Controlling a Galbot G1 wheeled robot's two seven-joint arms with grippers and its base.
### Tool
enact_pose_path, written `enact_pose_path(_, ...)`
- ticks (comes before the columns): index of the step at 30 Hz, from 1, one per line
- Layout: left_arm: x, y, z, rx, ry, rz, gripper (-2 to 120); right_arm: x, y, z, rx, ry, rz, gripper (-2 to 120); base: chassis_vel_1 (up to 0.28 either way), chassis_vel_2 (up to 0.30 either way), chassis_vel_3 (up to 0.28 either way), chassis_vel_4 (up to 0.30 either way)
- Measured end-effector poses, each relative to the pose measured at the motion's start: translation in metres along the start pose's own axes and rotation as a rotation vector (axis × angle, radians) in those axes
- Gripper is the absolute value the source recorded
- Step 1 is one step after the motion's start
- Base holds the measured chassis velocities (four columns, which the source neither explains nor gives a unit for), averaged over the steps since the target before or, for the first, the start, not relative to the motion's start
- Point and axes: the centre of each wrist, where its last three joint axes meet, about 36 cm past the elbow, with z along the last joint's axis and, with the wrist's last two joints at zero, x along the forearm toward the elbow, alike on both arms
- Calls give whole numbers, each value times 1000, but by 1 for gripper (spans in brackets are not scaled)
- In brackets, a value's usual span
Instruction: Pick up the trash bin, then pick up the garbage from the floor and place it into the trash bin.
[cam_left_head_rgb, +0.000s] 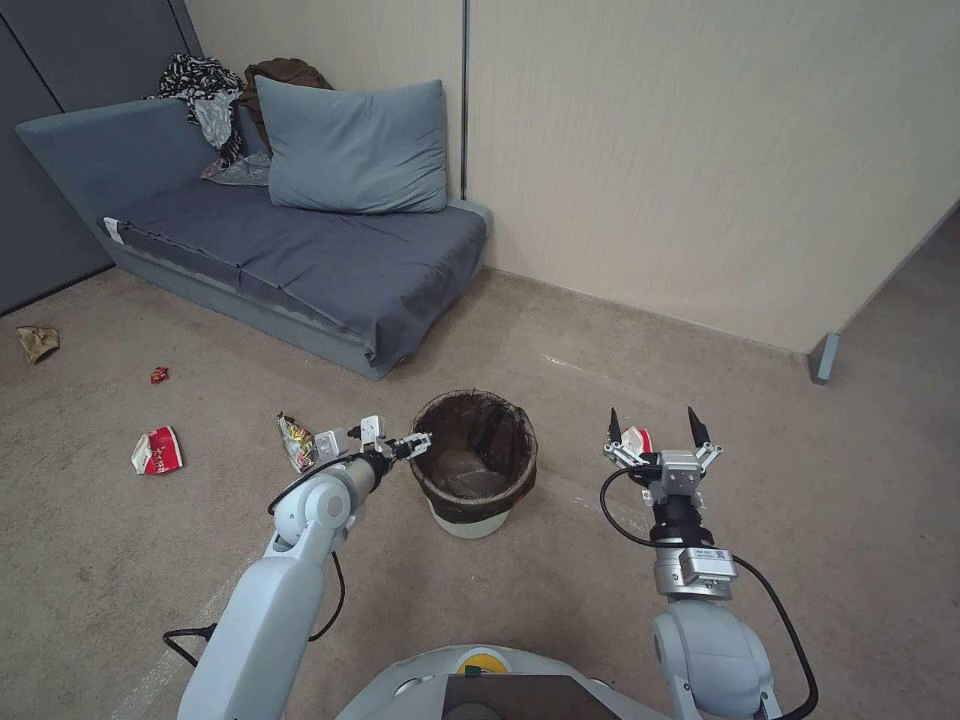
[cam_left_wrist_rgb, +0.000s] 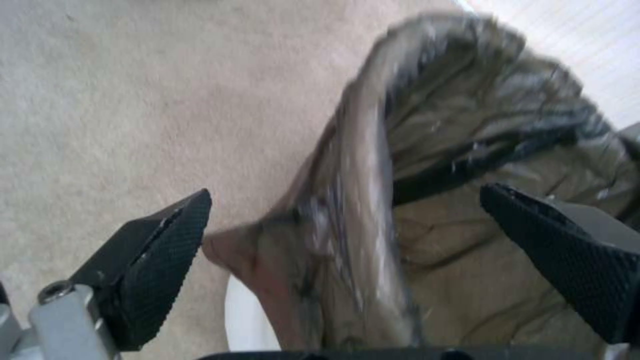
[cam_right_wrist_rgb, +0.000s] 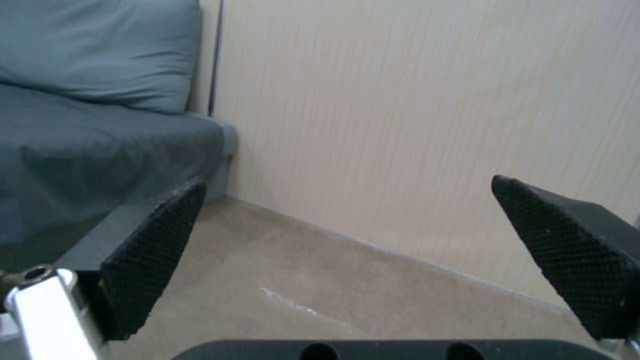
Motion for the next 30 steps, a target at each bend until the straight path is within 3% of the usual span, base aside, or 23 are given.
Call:
enact_pose_path(6,-8,1,13,-14,24,-5,98,0,0,0,0,0,-1,100,0,0,0,0)
enact_pose_path(24,-24,2,25,-18,55,-10,98,3,-1,-1,6,-4,-13,100,0,0,0,0)
enact_pose_path(30,-27,-1,29,-37,67,-8,86,3,-1,-2,7,-8,-16,100,0,0,0,0)
